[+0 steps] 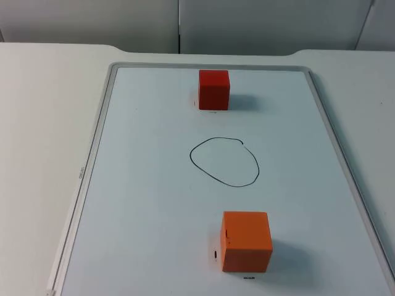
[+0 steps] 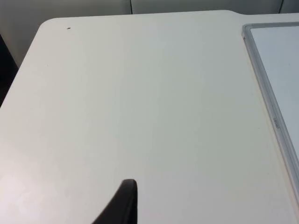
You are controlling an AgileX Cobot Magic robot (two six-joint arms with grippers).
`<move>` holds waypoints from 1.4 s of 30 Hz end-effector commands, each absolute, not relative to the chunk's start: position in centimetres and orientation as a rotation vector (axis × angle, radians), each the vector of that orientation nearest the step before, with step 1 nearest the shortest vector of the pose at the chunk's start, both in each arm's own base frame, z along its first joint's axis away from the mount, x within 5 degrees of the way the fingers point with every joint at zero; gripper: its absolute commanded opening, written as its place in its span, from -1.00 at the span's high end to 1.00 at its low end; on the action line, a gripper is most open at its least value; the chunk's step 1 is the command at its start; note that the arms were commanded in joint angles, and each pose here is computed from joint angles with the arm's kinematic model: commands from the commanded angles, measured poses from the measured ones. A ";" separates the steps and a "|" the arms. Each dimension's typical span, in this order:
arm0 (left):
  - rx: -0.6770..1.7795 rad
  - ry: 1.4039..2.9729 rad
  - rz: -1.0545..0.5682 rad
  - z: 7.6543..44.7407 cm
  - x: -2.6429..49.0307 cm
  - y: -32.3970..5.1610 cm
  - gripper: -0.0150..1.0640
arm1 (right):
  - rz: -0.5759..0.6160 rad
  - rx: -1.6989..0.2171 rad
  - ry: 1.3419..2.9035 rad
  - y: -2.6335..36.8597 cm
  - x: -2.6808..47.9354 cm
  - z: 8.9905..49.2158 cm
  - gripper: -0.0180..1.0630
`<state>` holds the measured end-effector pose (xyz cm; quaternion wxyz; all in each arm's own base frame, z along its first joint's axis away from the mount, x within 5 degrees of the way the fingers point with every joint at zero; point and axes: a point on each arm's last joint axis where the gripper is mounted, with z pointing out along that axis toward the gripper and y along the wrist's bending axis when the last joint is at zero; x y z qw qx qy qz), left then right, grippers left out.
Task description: Pick up one cube with the left hand and another cube with the right hand. First place the cube in the right hand at the target position, then stack the cube in the left hand on top.
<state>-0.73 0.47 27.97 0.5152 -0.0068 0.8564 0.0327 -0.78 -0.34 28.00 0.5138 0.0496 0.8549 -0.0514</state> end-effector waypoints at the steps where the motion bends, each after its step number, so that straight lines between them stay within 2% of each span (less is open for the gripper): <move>1: -0.020 2.048 0.072 28.0 -0.7 0.4 -0.98 | -0.115 0.101 2.051 -0.3 -0.7 27.8 -0.98; 42: -0.020 2.048 0.072 28.0 -0.7 0.4 -0.98 | -0.099 0.074 2.051 -0.3 -0.7 27.8 -0.98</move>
